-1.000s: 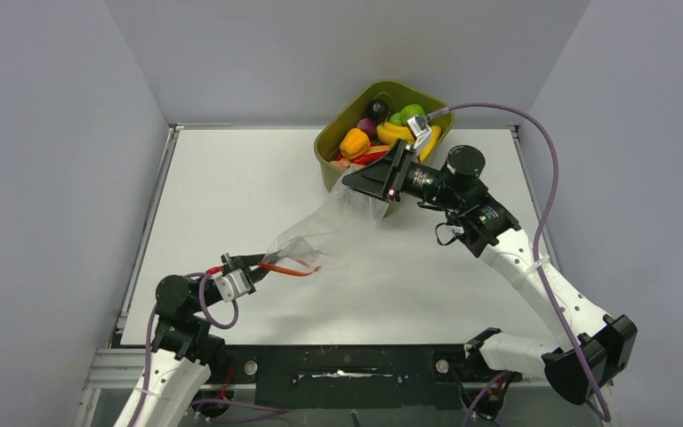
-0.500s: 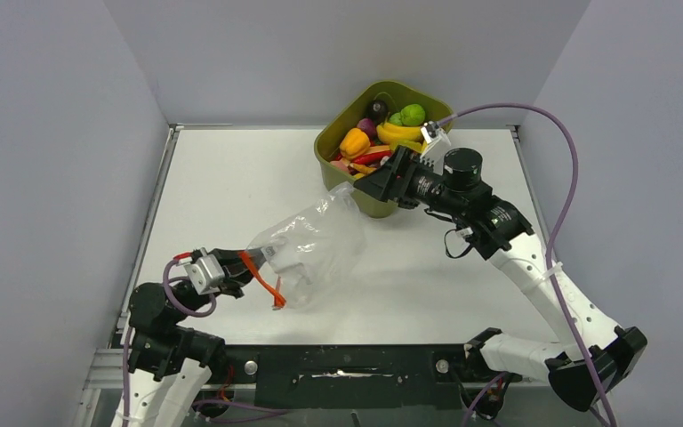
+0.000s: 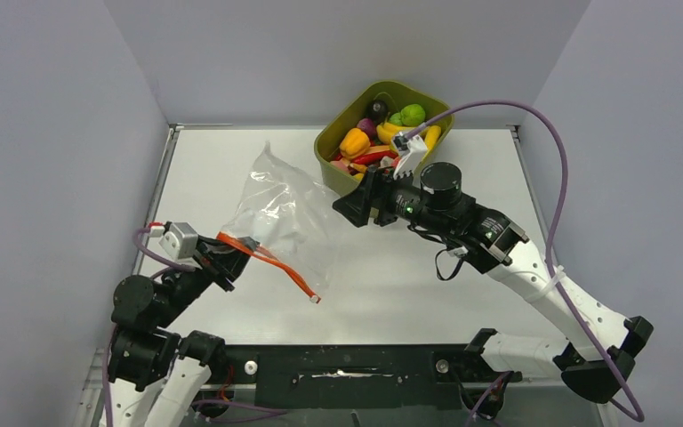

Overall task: Place the food in the zip-top bag and seal the zipper
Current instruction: Adjust the zipper food storage bag at the center of the board, then open the zipper of the food storage bag.

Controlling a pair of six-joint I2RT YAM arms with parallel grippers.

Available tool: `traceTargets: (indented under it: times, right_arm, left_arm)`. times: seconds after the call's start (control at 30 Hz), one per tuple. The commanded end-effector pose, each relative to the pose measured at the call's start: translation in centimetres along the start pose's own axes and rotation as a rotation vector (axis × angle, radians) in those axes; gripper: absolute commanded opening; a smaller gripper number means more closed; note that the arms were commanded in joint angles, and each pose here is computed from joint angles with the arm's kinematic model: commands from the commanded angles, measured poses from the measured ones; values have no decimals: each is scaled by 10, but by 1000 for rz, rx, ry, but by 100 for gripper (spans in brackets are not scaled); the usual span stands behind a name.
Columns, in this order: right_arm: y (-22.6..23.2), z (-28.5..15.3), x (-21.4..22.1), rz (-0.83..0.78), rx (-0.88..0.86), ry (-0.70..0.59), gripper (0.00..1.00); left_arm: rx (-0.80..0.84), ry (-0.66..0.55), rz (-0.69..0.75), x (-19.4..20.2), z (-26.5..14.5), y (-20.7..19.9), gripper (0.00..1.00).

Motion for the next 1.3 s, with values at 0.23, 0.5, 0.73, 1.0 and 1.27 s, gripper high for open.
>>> traceTargets:
  times: [0.23, 0.5, 0.73, 1.0, 1.27]
  right_arm:
    - [54, 6, 15, -252, -126, -76, 67]
    - [68, 38, 47, -397, -160, -34, 53]
    - [69, 58, 67, -519, -138, -13, 50]
    - [55, 78, 78, -557, -67, 11, 39]
    - [27, 86, 71, -514, 67, -5, 2]
  left_arm:
    - [-178, 180, -333, 3, 26, 20, 0]
    - [-155, 277, -485, 10, 43, 18, 0]
    - [-135, 261, -505, 9, 41, 14, 0]
    - [-115, 299, -521, 16, 43, 12, 0]
    - [-50, 363, -547, 22, 47, 7, 0]
Point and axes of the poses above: each gripper's point midway between its finger pads, its own z axis out along the fingers, its own y axis along the line the jaws close on, x = y × z, the point moved 5 cm from there along -z, back along the fingers, and after that the axes turned 11 degrees about z, right-handed, at the moved point
